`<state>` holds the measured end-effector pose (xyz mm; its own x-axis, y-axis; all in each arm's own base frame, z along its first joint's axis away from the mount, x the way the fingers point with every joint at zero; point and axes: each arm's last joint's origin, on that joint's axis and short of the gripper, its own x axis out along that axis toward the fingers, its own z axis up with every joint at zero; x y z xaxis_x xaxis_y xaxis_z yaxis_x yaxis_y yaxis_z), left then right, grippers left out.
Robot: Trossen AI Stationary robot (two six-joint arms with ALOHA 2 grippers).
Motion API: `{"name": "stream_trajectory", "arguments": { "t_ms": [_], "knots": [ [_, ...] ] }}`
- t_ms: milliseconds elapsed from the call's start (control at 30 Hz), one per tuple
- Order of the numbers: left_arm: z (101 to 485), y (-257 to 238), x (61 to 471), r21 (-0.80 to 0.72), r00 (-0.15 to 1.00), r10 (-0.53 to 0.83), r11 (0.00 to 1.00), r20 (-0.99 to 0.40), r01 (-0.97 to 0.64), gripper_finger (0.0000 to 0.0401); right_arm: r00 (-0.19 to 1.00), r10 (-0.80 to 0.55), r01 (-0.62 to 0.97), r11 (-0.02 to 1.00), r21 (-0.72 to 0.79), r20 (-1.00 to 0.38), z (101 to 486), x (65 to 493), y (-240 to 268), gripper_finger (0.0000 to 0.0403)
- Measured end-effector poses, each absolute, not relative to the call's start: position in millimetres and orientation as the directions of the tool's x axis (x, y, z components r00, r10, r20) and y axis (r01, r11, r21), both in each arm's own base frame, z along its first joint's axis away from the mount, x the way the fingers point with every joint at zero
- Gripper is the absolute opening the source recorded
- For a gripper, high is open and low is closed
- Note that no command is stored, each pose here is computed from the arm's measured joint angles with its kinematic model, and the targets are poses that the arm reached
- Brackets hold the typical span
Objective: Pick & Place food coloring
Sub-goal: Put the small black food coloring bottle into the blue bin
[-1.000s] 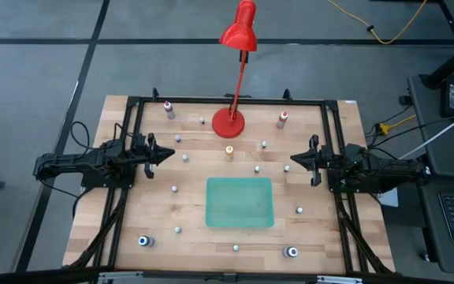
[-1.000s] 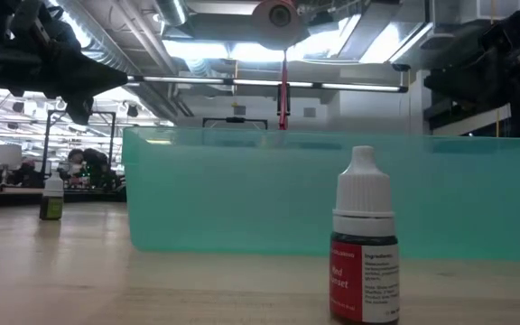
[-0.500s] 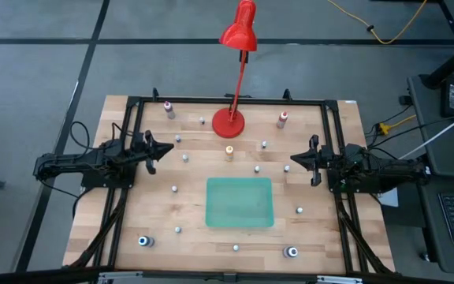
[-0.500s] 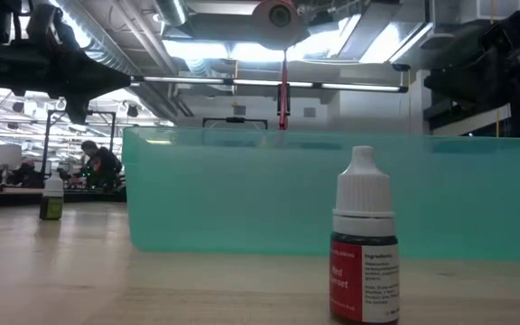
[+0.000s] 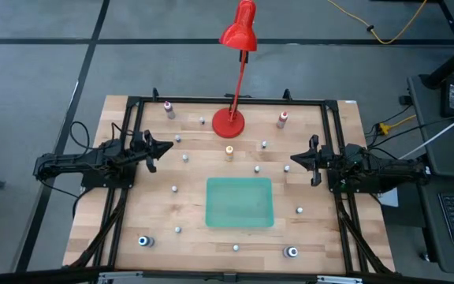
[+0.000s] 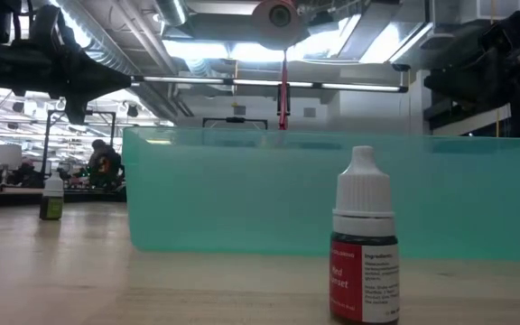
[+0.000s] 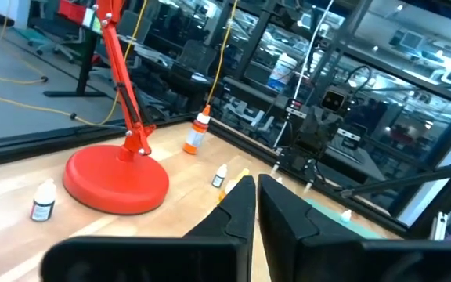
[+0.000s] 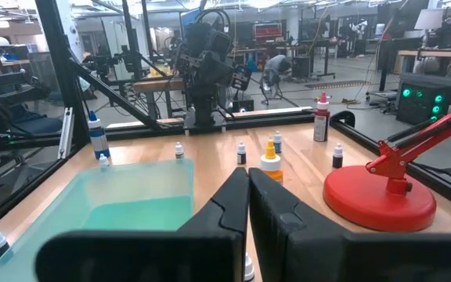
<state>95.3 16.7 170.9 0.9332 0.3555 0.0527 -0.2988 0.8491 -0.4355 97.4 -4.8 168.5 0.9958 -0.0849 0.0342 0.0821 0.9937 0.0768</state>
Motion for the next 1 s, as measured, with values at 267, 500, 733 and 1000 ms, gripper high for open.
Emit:
{"name": "stream_trajectory", "arguments": {
  "t_ms": [267, 500, 733, 1000],
  "knots": [
    [171.9, 16.6, 95.1, -0.456, 0.934, 0.354, 0.841, 0.058, -0.29, 0.0015, 0.996, -0.074, 0.066, 0.987, 0.148, 0.052, 171.3, 97.1, -4.5, 0.0017],
    [196.5, 16.0, 90.3, -0.439, 0.93, 0.348, 0.858, 0.119, -0.265, 0.0015, 0.998, -0.064, 0.061, 0.991, 0.122, 0.024, 196.3, 89.7, -3.9, 0.0022],
    [236.9, 16.0, 90.6, -0.373, 0.937, 0.346, 0.875, 0.04, -0.307, 0.0031, 0.996, -0.085, 0.089, 0.988, 0.122, -0.04, 233.9, 86.5, -4.4, 0.0079],
    [291.1, 16.0, 113.9, -0.289, 0.932, 0.273, 0.896, -0.24, -0.337, 0.0091, 0.988, -0.085, 0.1, 0.988, 0.115, -0.129, 271.4, 107.5, -5.1, 0.0148]
  ]
}}
